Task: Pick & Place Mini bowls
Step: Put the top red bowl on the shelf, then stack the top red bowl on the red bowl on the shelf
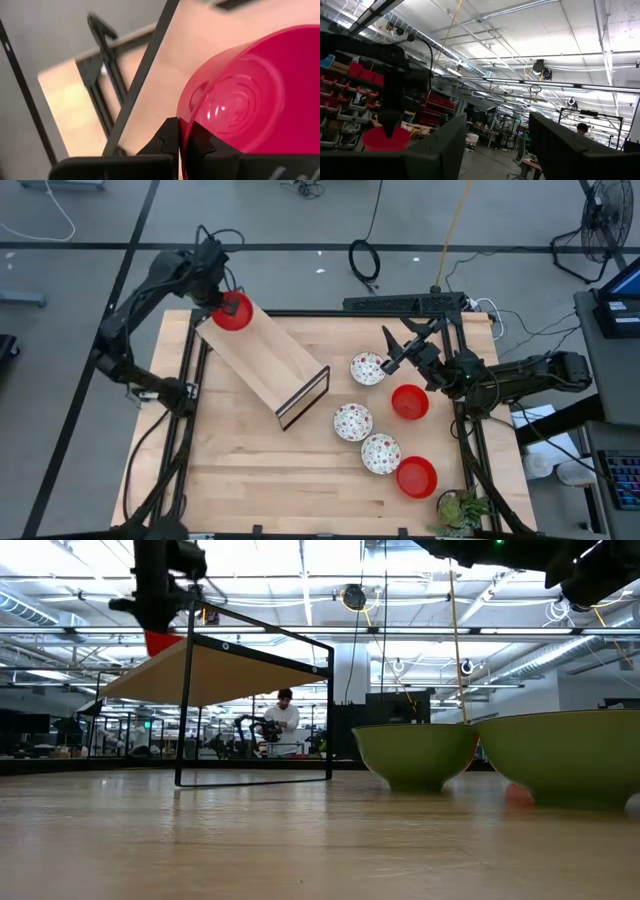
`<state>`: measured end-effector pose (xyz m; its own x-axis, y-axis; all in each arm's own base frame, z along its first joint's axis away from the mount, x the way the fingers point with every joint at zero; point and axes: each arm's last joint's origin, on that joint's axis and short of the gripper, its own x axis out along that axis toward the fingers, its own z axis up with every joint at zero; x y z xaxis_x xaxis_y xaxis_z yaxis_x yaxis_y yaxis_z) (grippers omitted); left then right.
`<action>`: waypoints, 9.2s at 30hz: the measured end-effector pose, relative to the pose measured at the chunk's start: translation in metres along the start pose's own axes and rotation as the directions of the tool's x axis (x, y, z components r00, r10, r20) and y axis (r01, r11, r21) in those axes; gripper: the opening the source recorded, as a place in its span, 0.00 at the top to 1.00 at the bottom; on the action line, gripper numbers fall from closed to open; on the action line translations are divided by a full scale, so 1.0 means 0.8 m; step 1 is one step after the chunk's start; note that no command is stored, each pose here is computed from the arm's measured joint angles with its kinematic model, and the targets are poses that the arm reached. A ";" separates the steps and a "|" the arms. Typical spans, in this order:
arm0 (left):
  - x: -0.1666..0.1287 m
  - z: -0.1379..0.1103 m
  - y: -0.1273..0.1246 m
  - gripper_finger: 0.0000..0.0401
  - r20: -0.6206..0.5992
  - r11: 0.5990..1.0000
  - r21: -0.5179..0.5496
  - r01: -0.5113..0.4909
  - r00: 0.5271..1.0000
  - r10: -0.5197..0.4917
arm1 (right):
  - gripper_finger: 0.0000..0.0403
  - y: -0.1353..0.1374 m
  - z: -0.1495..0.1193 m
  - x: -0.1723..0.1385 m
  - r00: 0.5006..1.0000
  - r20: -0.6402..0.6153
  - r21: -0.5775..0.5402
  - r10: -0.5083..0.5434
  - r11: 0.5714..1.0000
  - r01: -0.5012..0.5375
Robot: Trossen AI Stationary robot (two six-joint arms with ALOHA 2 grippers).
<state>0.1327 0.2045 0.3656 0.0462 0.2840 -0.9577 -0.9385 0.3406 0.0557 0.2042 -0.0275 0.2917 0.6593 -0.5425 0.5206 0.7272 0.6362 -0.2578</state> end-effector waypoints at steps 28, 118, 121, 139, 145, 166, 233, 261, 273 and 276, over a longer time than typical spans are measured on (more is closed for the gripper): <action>0.047 0.012 0.013 0.86 -0.141 0.995 -0.066 -0.071 0.988 0.062 | 0.50 0.001 -0.001 0.000 1.000 -0.011 -0.007 0.008 1.000 -0.008; 0.045 -0.283 -0.155 0.59 0.047 0.054 0.997 -0.052 -0.134 -0.990 | 0.58 0.001 -0.076 -0.152 -0.311 -0.943 -0.077 0.119 0.831 0.551; 0.045 -0.283 -0.155 0.59 0.047 0.052 0.998 -0.035 -0.134 -0.990 | 0.62 0.002 -0.078 -0.153 -0.310 -0.943 -0.076 0.120 0.832 0.550; 0.045 -0.283 -0.155 0.59 0.048 0.053 0.998 -0.039 -0.134 -0.990 | 0.78 0.004 -0.101 -0.178 -0.382 -0.906 -0.058 0.181 0.842 0.536; 0.044 -0.283 -0.155 0.59 0.047 0.056 0.996 -0.062 -0.134 -0.990 | 0.81 0.005 -0.101 -0.177 -0.381 -0.907 -0.054 0.182 0.845 0.532; 0.044 -0.283 -0.155 0.59 0.048 0.057 0.996 -0.065 -0.135 -0.990 | 0.82 -0.001 -0.103 -0.166 -0.332 -0.915 -0.010 0.231 0.809 0.588; 0.032 -0.261 -0.204 0.59 0.410 0.422 0.889 -0.178 -0.099 -0.907 | 1.00 0.059 0.018 -0.020 0.969 -0.061 0.129 0.240 0.964 -0.231; -0.036 -0.198 -0.305 0.59 0.871 0.803 0.439 -0.403 -0.028 -0.491 | 1.00 0.100 0.003 0.055 0.998 0.062 -0.120 -0.001 0.993 0.008; -0.036 -0.184 -0.300 0.85 0.899 0.845 0.403 -0.353 -0.020 -0.437 | 1.00 0.105 0.000 0.054 0.999 0.023 -0.029 0.024 0.999 -0.023; -0.038 -0.180 -0.297 0.96 0.912 0.866 0.379 -0.325 -0.027 -0.409 | 0.98 0.109 -0.004 0.054 0.998 -0.005 -0.011 0.055 0.998 -0.055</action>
<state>0.3051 -0.0144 0.3406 0.6948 0.6703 0.2605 -0.6985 0.5428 0.4663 0.2967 0.0026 0.2890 0.6989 -0.5095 0.5021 0.6921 0.6590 -0.2946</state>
